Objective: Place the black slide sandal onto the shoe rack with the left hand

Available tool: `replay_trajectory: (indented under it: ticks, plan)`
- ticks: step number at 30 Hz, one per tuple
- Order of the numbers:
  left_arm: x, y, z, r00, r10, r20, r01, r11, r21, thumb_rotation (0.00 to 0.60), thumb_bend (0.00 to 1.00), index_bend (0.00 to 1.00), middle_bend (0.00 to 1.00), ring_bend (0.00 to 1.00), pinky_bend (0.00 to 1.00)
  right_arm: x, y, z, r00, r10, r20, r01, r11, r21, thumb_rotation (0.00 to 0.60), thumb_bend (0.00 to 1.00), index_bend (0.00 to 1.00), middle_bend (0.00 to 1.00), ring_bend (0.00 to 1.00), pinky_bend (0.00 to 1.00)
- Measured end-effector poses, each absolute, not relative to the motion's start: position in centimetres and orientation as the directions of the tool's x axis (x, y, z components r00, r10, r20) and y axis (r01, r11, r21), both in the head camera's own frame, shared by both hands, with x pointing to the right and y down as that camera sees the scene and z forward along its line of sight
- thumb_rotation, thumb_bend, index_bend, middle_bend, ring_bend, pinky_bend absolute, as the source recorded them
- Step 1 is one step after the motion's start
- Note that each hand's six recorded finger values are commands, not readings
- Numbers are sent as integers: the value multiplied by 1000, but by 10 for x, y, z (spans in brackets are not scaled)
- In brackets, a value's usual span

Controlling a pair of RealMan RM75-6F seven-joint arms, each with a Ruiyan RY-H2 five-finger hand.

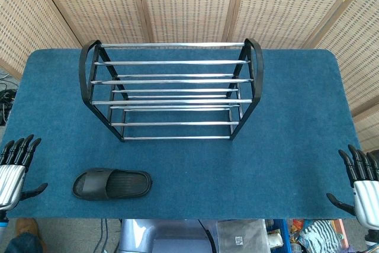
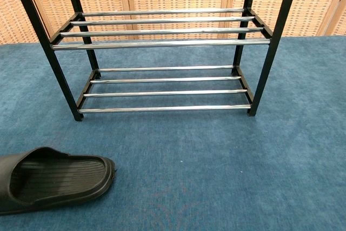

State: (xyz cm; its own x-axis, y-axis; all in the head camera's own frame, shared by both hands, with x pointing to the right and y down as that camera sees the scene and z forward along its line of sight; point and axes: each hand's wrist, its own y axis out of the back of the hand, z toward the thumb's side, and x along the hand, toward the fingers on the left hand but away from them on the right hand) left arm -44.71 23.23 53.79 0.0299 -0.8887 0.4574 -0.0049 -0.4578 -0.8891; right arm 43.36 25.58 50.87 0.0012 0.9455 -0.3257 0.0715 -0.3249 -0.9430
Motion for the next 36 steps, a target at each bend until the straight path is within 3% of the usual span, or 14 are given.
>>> replay_trajectory:
  ticks: [14,21,28,36]
  plan:
    - [-428,238,548,101,-862,496,-22,-501,-865,600,31,0,0,0,0,437,255,504,-5,947,-322,94,-320,-943,600,0,0,0,0,0]
    - [-372,242,571,284,-751,596,-53,-633,-772,600,32,0,0,0,0,437,254,505,-7,943,-332,94,-330,-939,600,0,0,0,0,0]
    - [-299,244,604,457,-612,646,-34,-737,-674,600,32,0,0,0,0,439,254,507,-12,940,-342,95,-339,-936,600,0,0,0,0,0]
    - [-240,244,639,492,-577,651,-6,-750,-661,600,31,0,0,0,0,439,254,509,-9,936,-351,94,-349,-932,600,0,0,0,0,0]
